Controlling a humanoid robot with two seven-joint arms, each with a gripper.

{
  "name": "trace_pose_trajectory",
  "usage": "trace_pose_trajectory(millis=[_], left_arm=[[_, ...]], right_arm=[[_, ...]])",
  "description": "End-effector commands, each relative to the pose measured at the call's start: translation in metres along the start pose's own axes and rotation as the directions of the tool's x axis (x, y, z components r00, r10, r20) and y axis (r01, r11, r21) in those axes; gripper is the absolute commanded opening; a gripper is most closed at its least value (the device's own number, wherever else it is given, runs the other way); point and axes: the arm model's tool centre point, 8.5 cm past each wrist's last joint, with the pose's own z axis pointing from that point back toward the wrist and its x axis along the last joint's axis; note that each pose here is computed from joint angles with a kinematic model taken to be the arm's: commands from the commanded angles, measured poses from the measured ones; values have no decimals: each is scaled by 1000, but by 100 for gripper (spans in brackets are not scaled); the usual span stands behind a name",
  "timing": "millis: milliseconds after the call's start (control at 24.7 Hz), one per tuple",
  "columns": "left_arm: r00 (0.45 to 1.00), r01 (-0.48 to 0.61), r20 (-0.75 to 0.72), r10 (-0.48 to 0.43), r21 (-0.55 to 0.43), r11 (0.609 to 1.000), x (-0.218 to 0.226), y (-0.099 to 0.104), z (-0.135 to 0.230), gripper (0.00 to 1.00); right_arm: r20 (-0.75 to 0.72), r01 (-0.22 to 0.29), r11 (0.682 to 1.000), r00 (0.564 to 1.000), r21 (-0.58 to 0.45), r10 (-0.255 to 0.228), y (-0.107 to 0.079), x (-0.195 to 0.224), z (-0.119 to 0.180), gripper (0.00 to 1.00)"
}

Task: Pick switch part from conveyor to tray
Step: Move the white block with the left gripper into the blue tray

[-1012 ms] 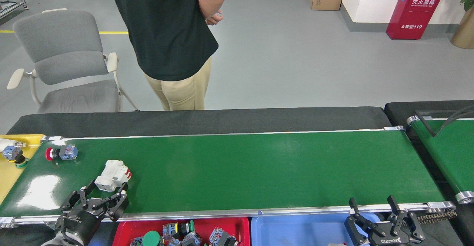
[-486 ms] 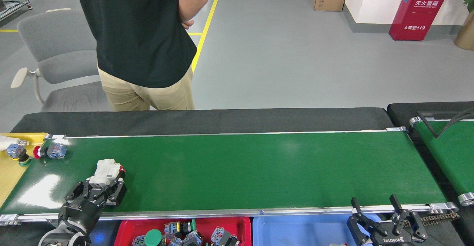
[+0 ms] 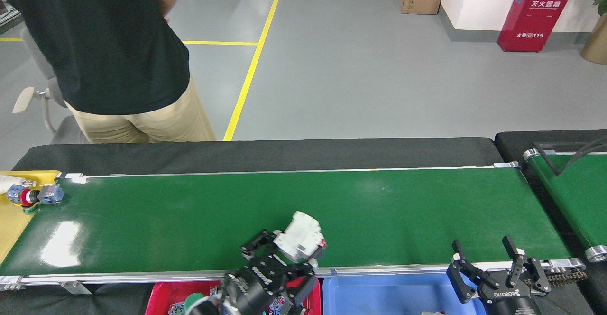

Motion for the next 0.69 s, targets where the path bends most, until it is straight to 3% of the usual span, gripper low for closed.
trace_pose_trajectory(millis=[0, 40, 81, 121, 283, 405, 526, 648], left_arm=[[999, -1, 37, 0, 6, 1000, 23, 4, -11, 54], [999, -10, 33, 10, -2, 1000, 30, 0, -12, 70], [1000, -26, 11, 26, -7, 1000, 36, -3, -13, 94], [999, -41, -19, 41, -3, 999, 38, -3, -13, 100], [997, -55, -53, 55, 9, 998, 34, 0, -11, 100], [970, -77, -226, 83, 33, 996, 0, 0, 7, 100], [879, -26, -466, 98, 158, 987, -62, 14, 56, 100], [714, 78, -697, 60, 163, 983, -138, 15, 148, 100]], right_arm=[[-13, 28, 999, 1000, -25, -28, -7, -11, 2, 98], [-14, 38, 999, 999, -23, -38, -7, -13, 4, 98], [-12, 38, 999, 999, -24, -38, -8, -16, 4, 98], [-8, 25, 999, 1000, -22, -25, -8, -19, 4, 98], [-15, 23, 1000, 1000, -2, -23, -3, -22, 6, 98], [-12, 21, 1000, 1000, 7, -21, -1, -22, 9, 98], [-6, 24, 1000, 1000, 7, -24, 0, -20, 9, 98], [14, 27, 1000, 1000, 16, -27, 2, -13, 10, 98]])
